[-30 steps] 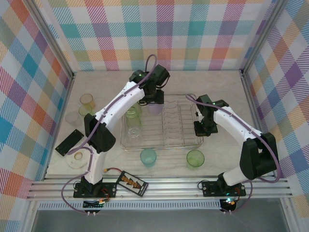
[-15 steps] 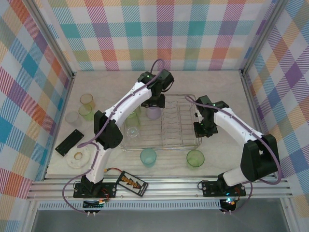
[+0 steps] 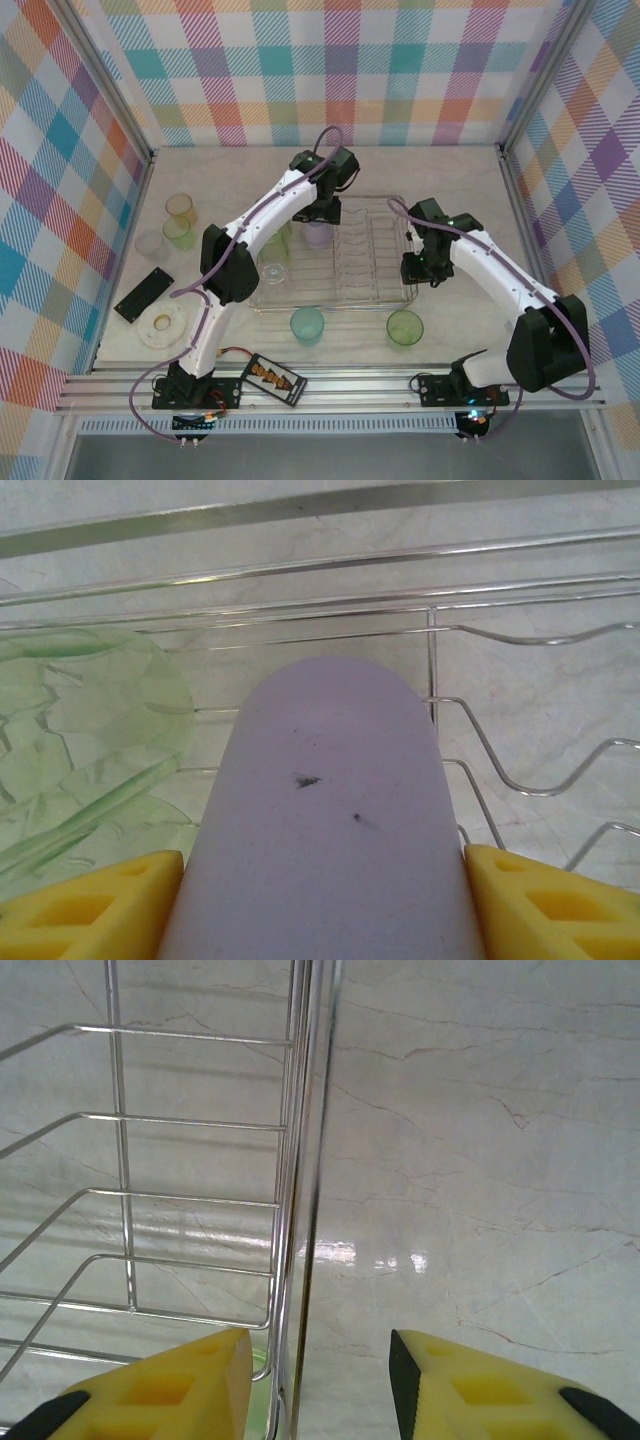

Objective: Load the cups into the dish rack

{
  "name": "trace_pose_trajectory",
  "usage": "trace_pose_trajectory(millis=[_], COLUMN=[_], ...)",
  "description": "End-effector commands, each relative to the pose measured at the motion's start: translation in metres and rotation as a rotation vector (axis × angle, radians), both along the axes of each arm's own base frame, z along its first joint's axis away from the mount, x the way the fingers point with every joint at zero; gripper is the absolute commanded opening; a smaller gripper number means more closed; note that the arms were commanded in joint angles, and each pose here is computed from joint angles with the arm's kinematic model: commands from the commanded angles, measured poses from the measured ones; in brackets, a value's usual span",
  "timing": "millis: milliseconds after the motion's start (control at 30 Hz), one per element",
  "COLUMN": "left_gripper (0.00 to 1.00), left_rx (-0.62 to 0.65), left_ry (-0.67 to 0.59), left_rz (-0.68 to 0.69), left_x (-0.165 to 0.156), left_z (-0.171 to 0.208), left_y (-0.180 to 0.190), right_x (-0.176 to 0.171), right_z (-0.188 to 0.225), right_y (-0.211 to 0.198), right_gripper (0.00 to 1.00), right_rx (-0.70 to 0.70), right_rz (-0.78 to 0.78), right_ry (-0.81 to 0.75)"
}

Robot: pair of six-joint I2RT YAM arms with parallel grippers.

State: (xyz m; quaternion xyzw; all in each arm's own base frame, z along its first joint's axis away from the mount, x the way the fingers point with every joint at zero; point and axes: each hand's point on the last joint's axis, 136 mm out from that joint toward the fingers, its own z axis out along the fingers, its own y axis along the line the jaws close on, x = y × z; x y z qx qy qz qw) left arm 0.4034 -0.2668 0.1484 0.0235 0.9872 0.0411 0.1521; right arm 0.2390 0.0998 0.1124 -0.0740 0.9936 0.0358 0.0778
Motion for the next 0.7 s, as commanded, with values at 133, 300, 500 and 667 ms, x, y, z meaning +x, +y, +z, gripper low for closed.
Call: trace_pose_trajectory(millis=[133,300,500,667], left_gripper=[0.28,0.60,0.93,1.00], left_rx=[0.009,0.023,0.039,0.004], left_ry=[-0.024,-0.015,-0.053,-0.113], left_rz=[-0.009,-0.018,-0.030,-0.047], left_x=[0.016,0.018,0.023,0.028], left_z=[-0.002,-0.008,0.000,0.021], left_y=[0.005,0.007,0.008,0.002], right_x=[0.002,0.000,-0.001,-0.010], right_z=[0.015,0.022,0.047,0.060], right_y=[-0.007,-0.015,-0.017,-0.004], right_gripper=[0.57,0.60,0.62,0.62], right_rx=[-0.012,-0.033,0.003,0.086], right_rz=[-0.023,-0.053,-0.071,-0.069], right_ry=[-0.095,-0.127,-0.213,-0.179])
